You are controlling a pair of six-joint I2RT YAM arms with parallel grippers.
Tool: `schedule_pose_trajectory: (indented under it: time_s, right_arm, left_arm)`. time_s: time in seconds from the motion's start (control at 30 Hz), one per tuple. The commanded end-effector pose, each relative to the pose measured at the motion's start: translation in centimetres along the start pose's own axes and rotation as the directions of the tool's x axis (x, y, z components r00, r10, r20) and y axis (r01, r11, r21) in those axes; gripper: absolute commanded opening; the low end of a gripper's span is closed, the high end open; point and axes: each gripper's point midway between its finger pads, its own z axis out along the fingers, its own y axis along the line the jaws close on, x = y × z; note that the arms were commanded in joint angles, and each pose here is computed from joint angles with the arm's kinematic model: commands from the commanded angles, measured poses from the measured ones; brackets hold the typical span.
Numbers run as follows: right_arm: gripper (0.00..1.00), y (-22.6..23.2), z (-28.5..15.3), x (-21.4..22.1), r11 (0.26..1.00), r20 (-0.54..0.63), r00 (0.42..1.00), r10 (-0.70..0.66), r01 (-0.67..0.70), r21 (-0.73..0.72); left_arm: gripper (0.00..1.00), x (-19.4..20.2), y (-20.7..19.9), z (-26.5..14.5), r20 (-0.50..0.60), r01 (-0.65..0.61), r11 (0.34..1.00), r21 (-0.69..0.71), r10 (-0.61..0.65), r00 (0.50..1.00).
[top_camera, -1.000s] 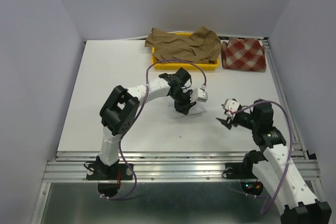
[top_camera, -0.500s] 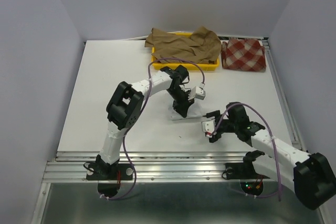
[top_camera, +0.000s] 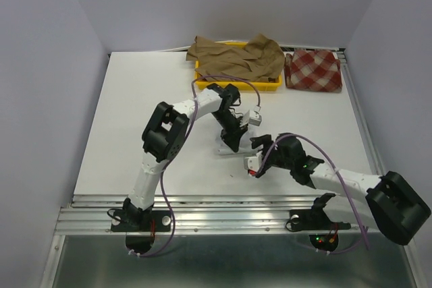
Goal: Fold and stack the skirts
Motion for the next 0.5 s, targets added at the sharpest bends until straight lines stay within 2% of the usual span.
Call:
schedule_pose_trajectory:
  time_s: [0.0, 0.2, 0.37, 0.47]
  right_arm:
    - [0.80, -1.9, 1.7, 0.3, 0.998, -0.011, 0.999, -0.040, 0.041, 0.056]
    - [0.80, -1.8, 3.9, 1.1, 0.997, -0.017, 0.998, -0.055, 0.056, 0.044]
    - [0.79, -3.8, 5.4, 2.3, 0.989, -0.063, 0.996, -0.057, 0.065, 0.131]
    - [0.77, -3.8, 6.3, 2.6, 0.989, -0.063, 0.995, -0.071, 0.079, 0.125]
  left_arm:
    - [0.07, -1.9, -1.0, -1.2, 0.056, -0.018, 0.999, 0.044, 0.015, 0.998]
    - [0.07, -2.3, -0.9, -1.9, 0.078, -0.001, 0.998, 0.070, -0.004, 0.997]
    - [0.07, -2.5, -1.2, -2.0, 0.085, -0.006, 0.997, 0.079, 0.000, 0.996]
    - [0.07, -2.4, -1.4, -1.9, 0.094, 0.001, 0.996, 0.094, -0.010, 0.996]
